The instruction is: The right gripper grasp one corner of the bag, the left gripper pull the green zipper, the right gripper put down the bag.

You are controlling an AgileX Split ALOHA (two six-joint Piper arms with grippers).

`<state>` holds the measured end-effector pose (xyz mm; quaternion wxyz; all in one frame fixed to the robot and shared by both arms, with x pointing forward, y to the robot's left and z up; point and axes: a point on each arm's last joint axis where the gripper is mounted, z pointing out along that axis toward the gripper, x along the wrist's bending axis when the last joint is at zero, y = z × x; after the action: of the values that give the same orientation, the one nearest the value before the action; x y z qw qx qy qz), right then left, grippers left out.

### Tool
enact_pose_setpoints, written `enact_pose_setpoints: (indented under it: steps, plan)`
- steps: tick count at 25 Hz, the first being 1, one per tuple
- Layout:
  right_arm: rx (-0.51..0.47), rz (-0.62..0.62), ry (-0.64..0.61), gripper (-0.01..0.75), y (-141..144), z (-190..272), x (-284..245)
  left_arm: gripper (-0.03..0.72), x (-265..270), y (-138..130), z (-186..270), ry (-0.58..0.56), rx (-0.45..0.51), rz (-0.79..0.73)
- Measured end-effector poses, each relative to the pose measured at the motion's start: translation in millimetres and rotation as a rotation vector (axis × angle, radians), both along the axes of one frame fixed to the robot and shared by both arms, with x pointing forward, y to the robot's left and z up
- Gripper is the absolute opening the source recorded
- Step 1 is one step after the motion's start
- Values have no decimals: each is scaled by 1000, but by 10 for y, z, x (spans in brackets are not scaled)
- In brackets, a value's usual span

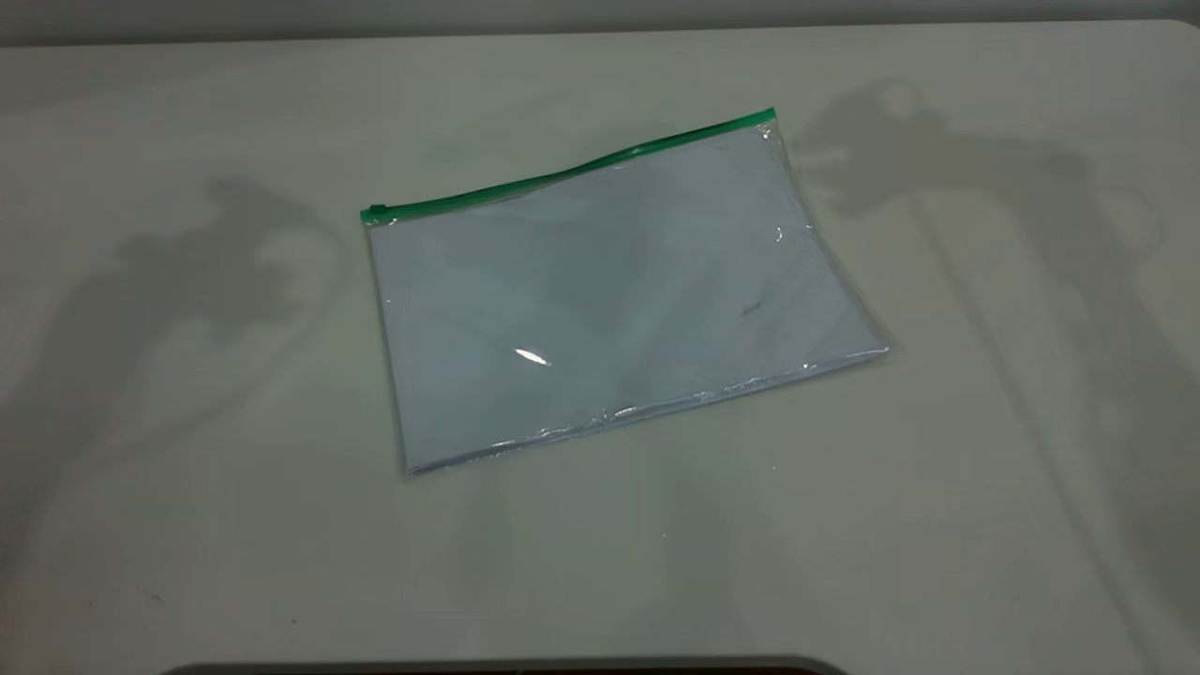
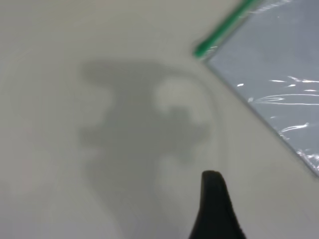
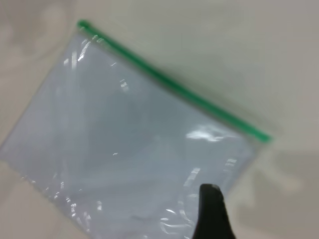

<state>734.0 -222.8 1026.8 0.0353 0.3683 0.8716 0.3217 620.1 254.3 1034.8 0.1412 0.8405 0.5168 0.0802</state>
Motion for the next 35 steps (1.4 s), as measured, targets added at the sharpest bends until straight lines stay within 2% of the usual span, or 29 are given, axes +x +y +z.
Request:
enact_pose_setpoints:
  steps: [5, 9, 13, 17, 21, 25, 28, 35]
  plan:
    - [-34, -161, -88, 572, -126, 868, -317, 575, -359, 140, 541, -24, 61, 181]
    - [-11, -287, -135, 569, -193, 1387, -632, 575, -706, 247, 856, 10, 129, 263]
    - [26, -317, -167, 569, -212, 1776, -1120, 575, -902, 318, 1121, -85, 158, 303]
    - [63, -311, -179, 569, -219, 2007, -1747, 575, -1080, 340, 1317, -154, 146, 312]
    - [65, -294, -221, 568, -249, 2124, -2401, 575, -1255, 330, 1480, -207, 97, 322]
    - [67, -280, -263, 568, -276, 2118, -2981, 575, -1500, 294, 1676, -270, 7, 327]
    - [74, -278, -292, 568, -296, 2056, -3397, 575, -1761, 305, 1787, -324, -22, 325]
    - [104, -275, -270, 566, -311, 1545, -4134, 575, -2684, 390, 1539, -383, -39, 326]
